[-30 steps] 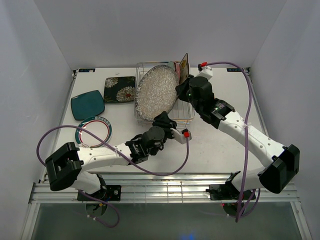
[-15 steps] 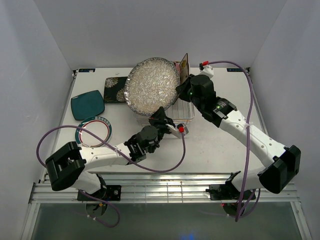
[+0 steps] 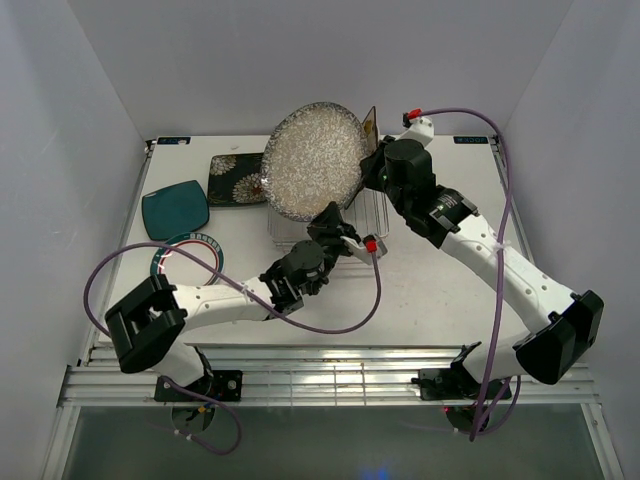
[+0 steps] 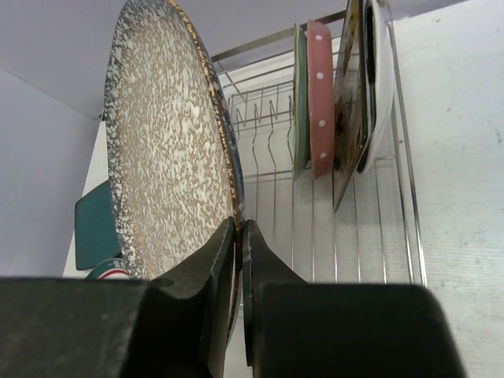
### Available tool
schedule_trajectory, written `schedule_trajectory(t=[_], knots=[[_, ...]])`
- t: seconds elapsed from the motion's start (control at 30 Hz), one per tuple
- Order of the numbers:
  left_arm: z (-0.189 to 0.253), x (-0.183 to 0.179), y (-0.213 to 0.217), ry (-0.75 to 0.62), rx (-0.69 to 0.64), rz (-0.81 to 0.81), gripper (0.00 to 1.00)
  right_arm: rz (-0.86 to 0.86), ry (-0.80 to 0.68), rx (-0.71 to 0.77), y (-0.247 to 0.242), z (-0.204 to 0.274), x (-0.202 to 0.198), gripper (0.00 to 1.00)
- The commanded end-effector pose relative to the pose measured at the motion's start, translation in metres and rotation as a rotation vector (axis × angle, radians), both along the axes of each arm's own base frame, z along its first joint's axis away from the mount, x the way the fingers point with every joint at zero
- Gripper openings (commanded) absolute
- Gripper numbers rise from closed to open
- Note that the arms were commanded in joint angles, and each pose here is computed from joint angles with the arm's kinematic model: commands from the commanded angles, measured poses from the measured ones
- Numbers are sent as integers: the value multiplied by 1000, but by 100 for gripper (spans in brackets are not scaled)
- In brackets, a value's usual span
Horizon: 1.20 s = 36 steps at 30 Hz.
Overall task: Load the plates into the dish rack
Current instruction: Insert the plate into the dish rack.
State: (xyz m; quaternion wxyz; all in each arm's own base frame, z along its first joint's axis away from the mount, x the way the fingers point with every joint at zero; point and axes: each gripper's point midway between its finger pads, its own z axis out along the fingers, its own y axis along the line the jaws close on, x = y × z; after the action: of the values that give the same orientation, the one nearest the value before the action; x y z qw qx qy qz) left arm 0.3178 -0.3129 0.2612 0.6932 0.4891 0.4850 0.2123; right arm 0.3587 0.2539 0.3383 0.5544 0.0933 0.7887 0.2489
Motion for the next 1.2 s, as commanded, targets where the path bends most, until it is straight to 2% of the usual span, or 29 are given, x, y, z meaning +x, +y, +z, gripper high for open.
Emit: schedule_trajectory(t=[0.0, 0.17, 0.3, 0.6, 0.87, 1.17], knots=[[10, 13, -24, -37, 65, -95, 0, 188, -241, 211, 37, 114, -28, 8], [20, 27, -41, -21, -39, -121, 0, 128, -268, 158, 27, 118, -19, 8], [12, 36, -56, -14, -71, -146, 0, 100, -294, 113, 22, 122, -14, 8], [21, 59, -71, -51, -216, -163, 0, 54, -321, 12, 26, 132, 8, 8], [25, 58, -70, -87, -322, -224, 0, -8, -339, -59, 28, 130, 22, 8], [20, 52, -68, -166, -368, -264, 0, -57, -384, -155, 26, 130, 33, 8]])
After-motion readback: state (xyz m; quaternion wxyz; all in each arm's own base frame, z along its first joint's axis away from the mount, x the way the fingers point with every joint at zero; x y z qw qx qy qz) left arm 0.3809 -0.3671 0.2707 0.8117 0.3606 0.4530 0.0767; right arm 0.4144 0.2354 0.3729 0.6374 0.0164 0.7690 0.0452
